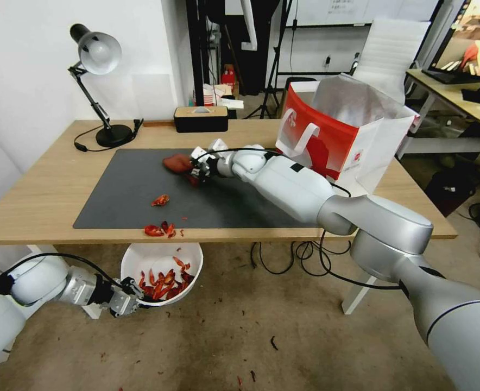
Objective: Sweep shrimp from table into container with towel, then put container into takeout bag.
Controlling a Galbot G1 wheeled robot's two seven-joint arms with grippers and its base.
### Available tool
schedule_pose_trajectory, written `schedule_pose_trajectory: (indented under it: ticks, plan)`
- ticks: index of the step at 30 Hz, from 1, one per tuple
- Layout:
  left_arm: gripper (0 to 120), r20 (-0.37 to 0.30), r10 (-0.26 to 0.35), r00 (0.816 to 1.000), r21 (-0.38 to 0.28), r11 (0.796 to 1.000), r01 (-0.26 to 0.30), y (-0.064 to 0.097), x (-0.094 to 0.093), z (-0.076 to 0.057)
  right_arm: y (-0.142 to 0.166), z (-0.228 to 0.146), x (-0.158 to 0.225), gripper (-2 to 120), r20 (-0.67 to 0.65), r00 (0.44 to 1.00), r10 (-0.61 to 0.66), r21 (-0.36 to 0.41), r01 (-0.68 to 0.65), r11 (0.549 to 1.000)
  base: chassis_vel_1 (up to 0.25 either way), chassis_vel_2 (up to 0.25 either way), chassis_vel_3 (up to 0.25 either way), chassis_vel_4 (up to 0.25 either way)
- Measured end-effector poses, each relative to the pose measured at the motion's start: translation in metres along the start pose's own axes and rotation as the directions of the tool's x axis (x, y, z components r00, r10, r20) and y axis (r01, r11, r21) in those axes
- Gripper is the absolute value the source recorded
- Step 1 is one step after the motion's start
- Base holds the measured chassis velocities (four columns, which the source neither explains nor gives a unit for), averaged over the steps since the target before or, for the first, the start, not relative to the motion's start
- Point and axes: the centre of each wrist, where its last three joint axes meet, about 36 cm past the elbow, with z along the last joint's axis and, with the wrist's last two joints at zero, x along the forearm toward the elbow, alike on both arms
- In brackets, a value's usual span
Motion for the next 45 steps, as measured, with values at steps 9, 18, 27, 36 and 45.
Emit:
schedule_pose_trajectory:
  ticks: [9,18,27,36,45]
  plan:
    - [0,0.009,-0.007,1.0,0.007,1.0,0.007,-0.003,-0.003,0.0,0.011,0.002,-0.007,8,0.042,0.991,-0.125,0.003,0.125,0.992,0.0,0.0,0.0,0.0]
    - [0,-0.007,-0.02,1.0,0.013,1.0,0.02,-0.004,0.005,0.003,0.005,0.015,-0.001,8,0.087,0.957,-0.275,0.067,0.27,0.96,0.0,0.0,0.0,0.0]
    - [0,-0.013,-0.024,1.0,0.014,1.0,0.024,-0.004,0.008,0.005,-0.002,0.027,0.011,8,0.111,0.917,-0.383,0.123,0.37,0.921,0.0,0.0,0.0,0.0]
    - [0,-0.028,-0.035,0.999,0.015,0.999,0.036,0.0,0.019,0.006,0.002,0.044,0.024,8,0.114,0.895,-0.432,0.147,0.415,0.898,0.0,0.0,0.0,0.0]
    - [0,-0.032,-0.034,0.999,0.012,0.999,0.034,0.0,0.021,0.006,0.009,0.056,0.039,8,0.112,0.88,-0.462,0.163,0.442,0.882,0.0,0.0,0.0,0.0]
